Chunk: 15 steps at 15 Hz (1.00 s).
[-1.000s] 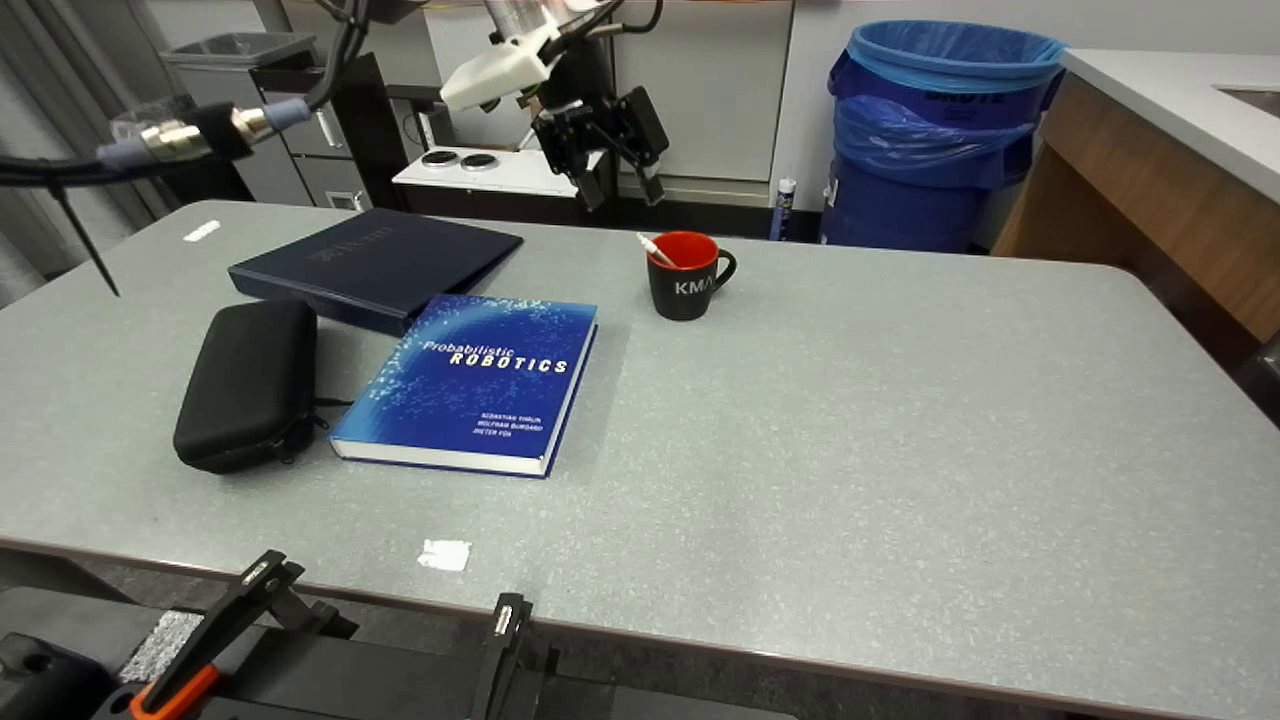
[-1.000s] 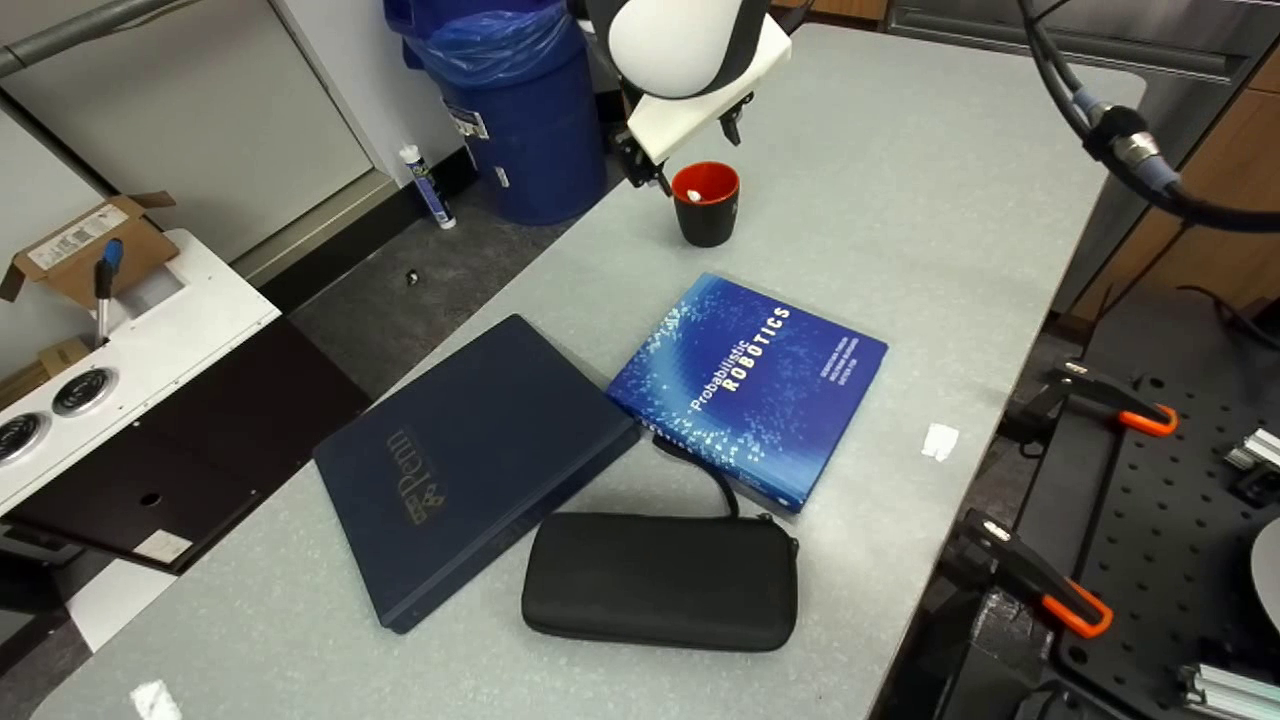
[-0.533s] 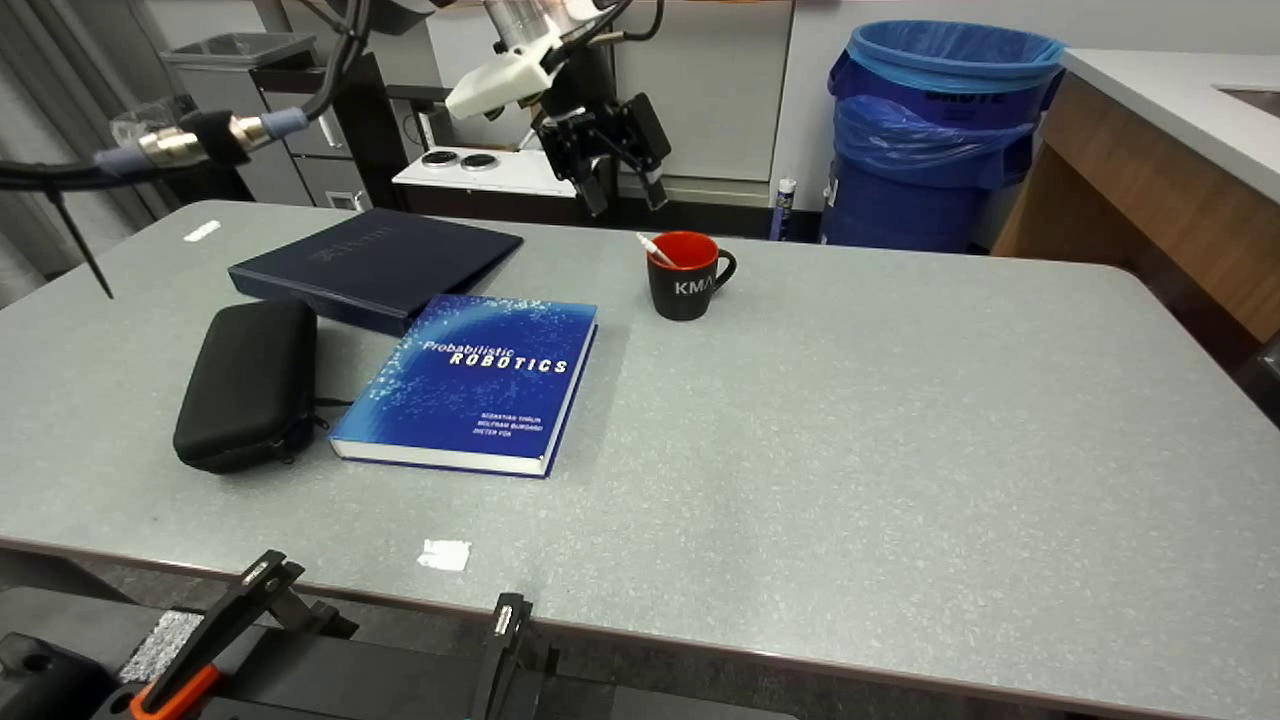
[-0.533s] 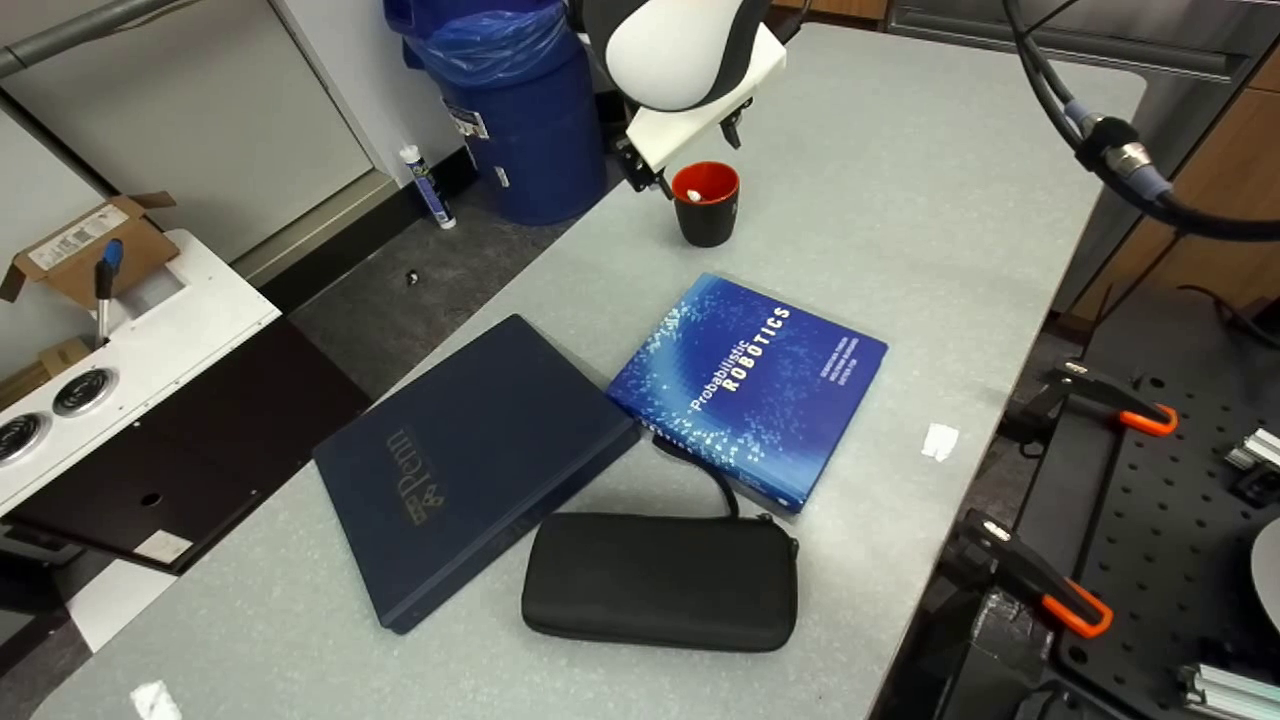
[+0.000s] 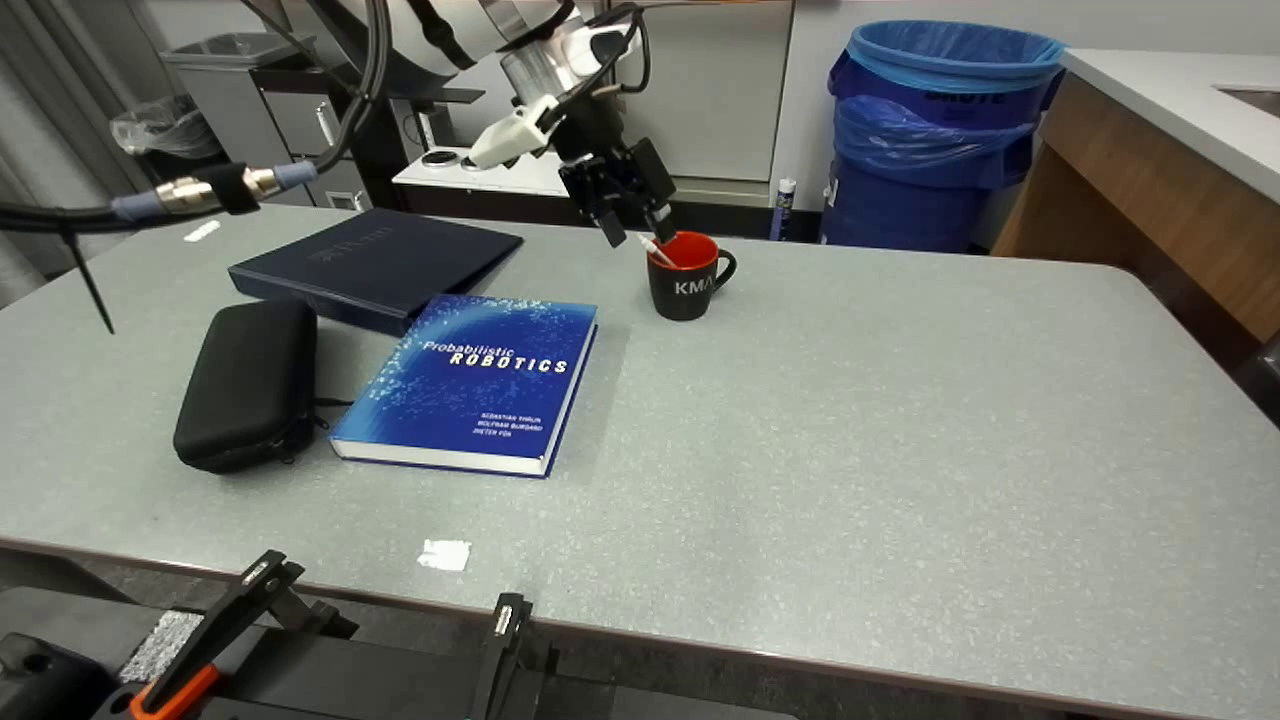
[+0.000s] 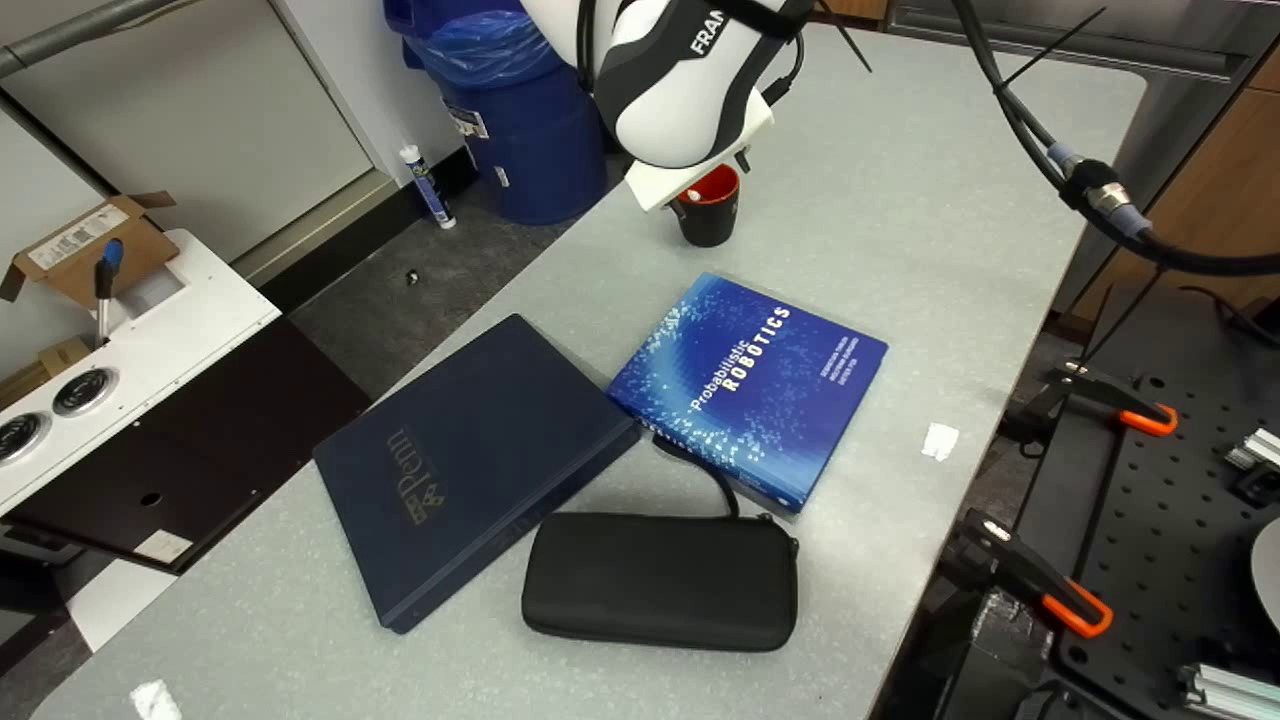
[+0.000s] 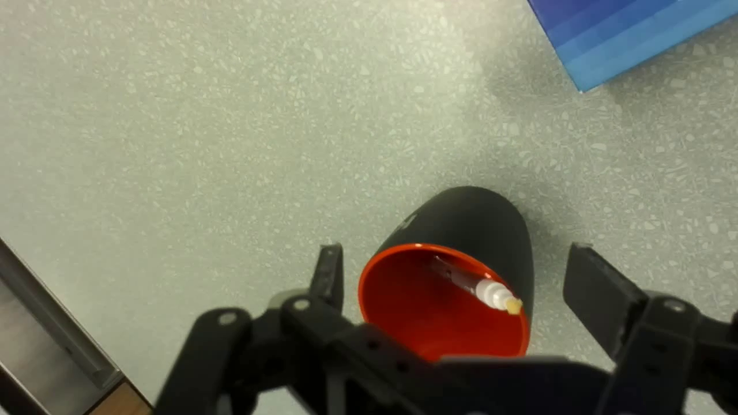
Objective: Take the pen out of the red and black mug
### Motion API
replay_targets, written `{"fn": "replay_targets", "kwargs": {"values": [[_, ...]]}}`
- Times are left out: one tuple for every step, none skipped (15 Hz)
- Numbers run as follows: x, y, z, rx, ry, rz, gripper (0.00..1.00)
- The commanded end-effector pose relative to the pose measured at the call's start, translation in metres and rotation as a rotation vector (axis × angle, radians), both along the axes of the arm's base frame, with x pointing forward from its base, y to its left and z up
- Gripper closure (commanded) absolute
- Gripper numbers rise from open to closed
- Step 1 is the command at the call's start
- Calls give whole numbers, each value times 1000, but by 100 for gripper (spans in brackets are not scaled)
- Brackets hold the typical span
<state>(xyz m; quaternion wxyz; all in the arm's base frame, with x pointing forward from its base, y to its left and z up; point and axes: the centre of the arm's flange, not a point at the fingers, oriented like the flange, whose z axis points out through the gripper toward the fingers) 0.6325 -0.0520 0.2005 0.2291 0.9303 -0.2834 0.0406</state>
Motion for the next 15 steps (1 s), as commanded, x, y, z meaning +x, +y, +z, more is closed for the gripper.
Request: {"fn": "replay_targets", "kwargs": {"values": [[16, 2, -12, -61, -68, -39, 0], [17, 3, -15, -65, -71, -47, 0], [19, 4, -16, -77, -72, -60, 0], [20, 5, -18, -79, -75, -63, 7], [20, 5, -18, -81, -80, -67, 28], [22, 5, -19, -81, -87, -68, 31], [22, 5, -19, -81, -91, -71, 33], [23, 4, -18, -80, -96, -73, 41], [24, 4, -18, -81, -99, -74, 49], [24, 3, -17, -83, -102, -76, 58], [24, 3, -16, -85, -104, -77, 66], [24, 3, -16, -87, -106, -77, 73], [24, 4, -16, -88, -107, -77, 81], [23, 5, -15, -91, -104, -79, 88], [22, 5, -15, -90, -103, -78, 97]]}}
